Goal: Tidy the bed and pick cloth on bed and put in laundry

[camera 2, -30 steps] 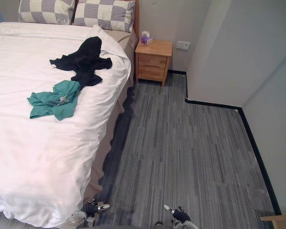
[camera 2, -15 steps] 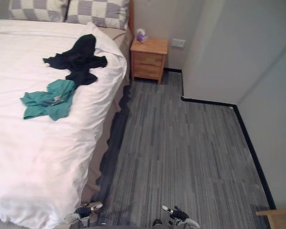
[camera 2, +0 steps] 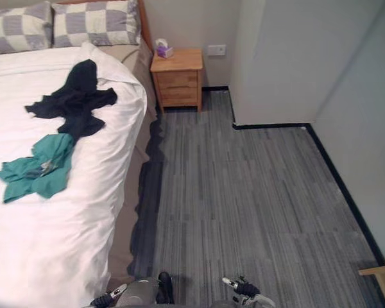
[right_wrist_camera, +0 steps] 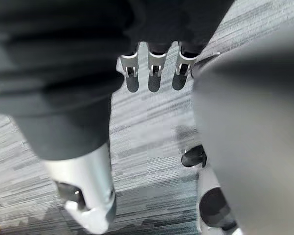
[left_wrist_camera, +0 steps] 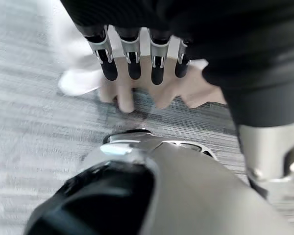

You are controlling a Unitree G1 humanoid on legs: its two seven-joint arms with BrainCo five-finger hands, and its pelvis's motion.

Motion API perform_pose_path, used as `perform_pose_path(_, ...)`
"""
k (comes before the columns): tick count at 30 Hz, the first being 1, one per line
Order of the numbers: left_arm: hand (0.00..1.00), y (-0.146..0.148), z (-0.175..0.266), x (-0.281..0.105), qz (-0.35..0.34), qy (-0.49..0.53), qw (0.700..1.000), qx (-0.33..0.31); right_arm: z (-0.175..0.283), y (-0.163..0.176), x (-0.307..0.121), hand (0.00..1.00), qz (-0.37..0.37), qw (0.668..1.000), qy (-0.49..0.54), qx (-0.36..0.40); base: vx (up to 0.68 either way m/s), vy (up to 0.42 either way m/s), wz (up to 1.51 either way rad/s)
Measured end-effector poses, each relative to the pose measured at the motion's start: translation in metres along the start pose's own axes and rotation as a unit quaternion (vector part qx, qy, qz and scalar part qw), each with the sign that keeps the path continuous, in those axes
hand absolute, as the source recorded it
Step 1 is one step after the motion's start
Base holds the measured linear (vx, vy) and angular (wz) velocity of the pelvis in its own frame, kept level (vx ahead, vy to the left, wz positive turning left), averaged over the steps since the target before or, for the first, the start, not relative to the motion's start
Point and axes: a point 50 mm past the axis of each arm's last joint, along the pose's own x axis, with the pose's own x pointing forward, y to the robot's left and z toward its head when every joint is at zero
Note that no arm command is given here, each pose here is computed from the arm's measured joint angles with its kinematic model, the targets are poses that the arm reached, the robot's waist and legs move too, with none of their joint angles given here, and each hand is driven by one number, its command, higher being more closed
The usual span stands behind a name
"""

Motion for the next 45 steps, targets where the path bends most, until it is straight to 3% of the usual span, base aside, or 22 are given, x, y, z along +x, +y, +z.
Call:
perform_pose_path(10,0.00,-0.004,0.001,0.002,-0.025,0.031,0.988,0.148,0.026,0.000,0.002,0.00,-0.045,0.997,-0.068,0.014,0.30,0.073,0.08)
perform_pose_path(15,0.00,-0.017,0.031,0.006,-0.039,-0.006,0.987,0.153,0.034,0.009,0.002,0.00,-0.021,0.996,-0.088,0.001,-0.17,-0.200,0.35)
perform_pose_path(21,0.00,-0.055,0.045,0.007,-0.077,-0.039,0.986,0.145,0.024,-0.004,0.001,0.00,-0.039,0.997,-0.064,0.033,0.38,-0.172,-0.03)
perform_pose_path(26,0.00,-0.046,0.042,0.006,-0.029,-0.054,0.997,0.051,0.018,-0.009,-0.001,0.00,-0.043,0.998,-0.049,0.021,0.41,-0.142,-0.01)
perform_pose_path(33,0.00,-0.043,0.054,0.003,-0.021,-0.110,0.993,0.024,0.015,-0.005,0.001,0.00,-0.039,0.999,-0.029,0.003,0.25,0.036,-0.10)
perform_pose_path(41,0.00,-0.034,0.053,0.004,-0.031,-0.099,0.994,0.022,0.002,0.023,0.006,0.00,-0.006,1.000,-0.011,0.010,0.26,0.230,-0.09)
perform_pose_path(45,0.00,-0.038,0.045,0.005,-0.046,-0.074,0.995,0.055,-0.003,0.019,0.005,0.00,-0.015,1.000,-0.004,0.014,0.25,0.199,-0.03)
